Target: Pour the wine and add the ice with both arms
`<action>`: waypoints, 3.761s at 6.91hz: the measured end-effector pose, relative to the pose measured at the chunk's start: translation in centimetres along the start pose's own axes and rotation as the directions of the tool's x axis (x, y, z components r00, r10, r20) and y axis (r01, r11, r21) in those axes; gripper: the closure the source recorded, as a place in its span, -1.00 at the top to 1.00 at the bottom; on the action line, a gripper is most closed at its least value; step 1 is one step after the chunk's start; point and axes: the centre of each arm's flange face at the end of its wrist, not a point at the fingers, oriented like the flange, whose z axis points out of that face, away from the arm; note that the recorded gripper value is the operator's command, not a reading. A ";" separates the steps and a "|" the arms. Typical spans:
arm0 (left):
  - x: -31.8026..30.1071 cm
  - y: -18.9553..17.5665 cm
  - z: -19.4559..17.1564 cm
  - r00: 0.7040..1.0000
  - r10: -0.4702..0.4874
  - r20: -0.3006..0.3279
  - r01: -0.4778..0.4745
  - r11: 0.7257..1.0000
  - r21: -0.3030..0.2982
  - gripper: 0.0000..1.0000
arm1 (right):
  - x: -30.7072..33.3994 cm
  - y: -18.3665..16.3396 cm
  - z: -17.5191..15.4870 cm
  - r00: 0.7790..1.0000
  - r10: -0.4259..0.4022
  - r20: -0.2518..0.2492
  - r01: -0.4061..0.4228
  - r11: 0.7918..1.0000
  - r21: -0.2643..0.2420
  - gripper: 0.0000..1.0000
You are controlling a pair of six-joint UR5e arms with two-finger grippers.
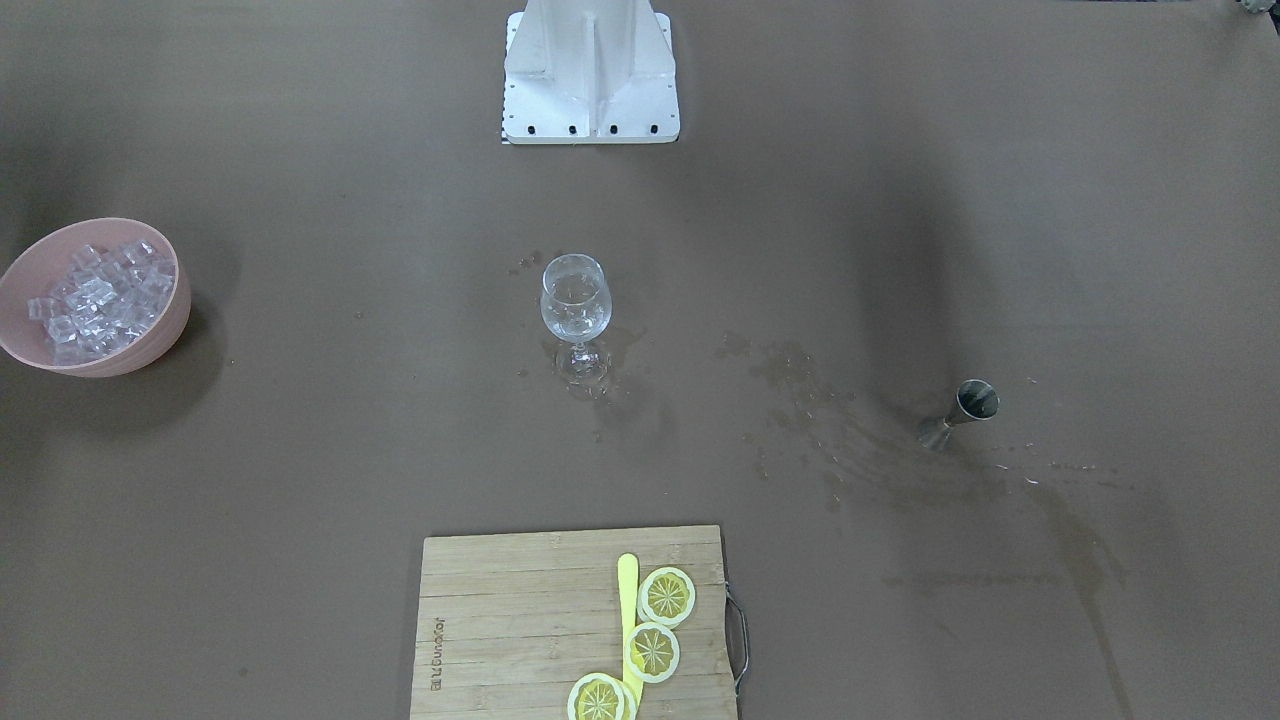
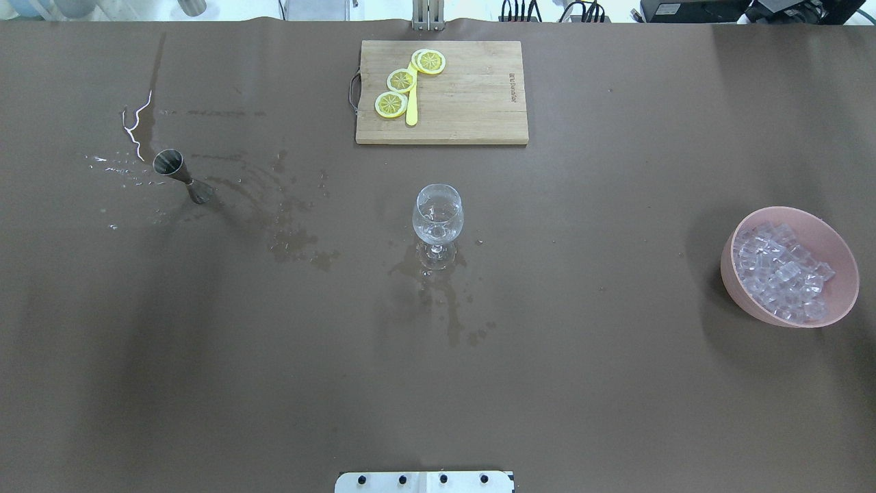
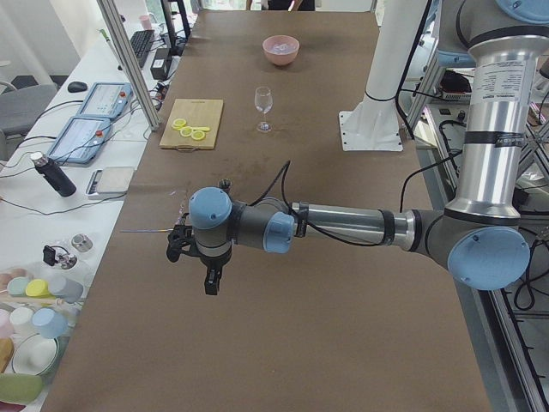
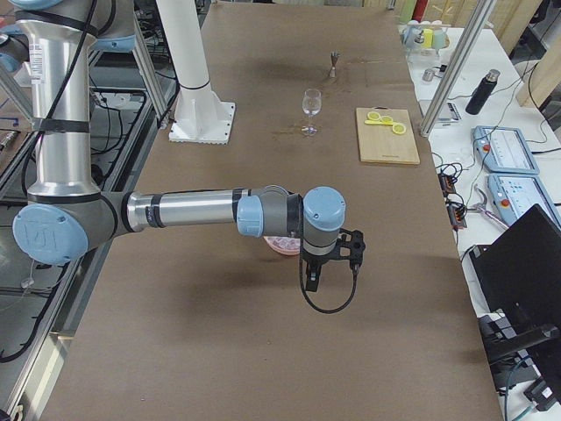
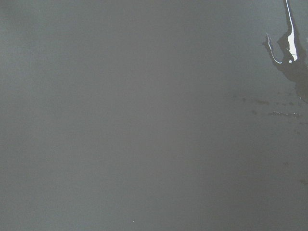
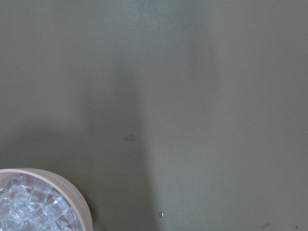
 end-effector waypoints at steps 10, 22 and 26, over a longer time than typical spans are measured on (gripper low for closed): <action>-0.1 -0.1 0.0 1.000 -0.014 -0.002 0.014 0.999 0.050 0.95 | -0.4 -0.2 -0.2 1.000 -0.002 0.021 0.002 1.000 0.001 1.00; 38.9 9.6 0.7 0.979 -0.197 -0.047 0.193 0.844 0.500 0.95 | 0.3 0.6 0.4 1.000 -0.007 0.019 0.007 1.000 -0.012 1.00; 41.0 13.7 12.0 0.987 -0.161 0.018 0.107 0.731 0.674 0.95 | 0.0 0.3 0.3 1.000 -0.009 0.019 0.009 1.000 -0.009 1.00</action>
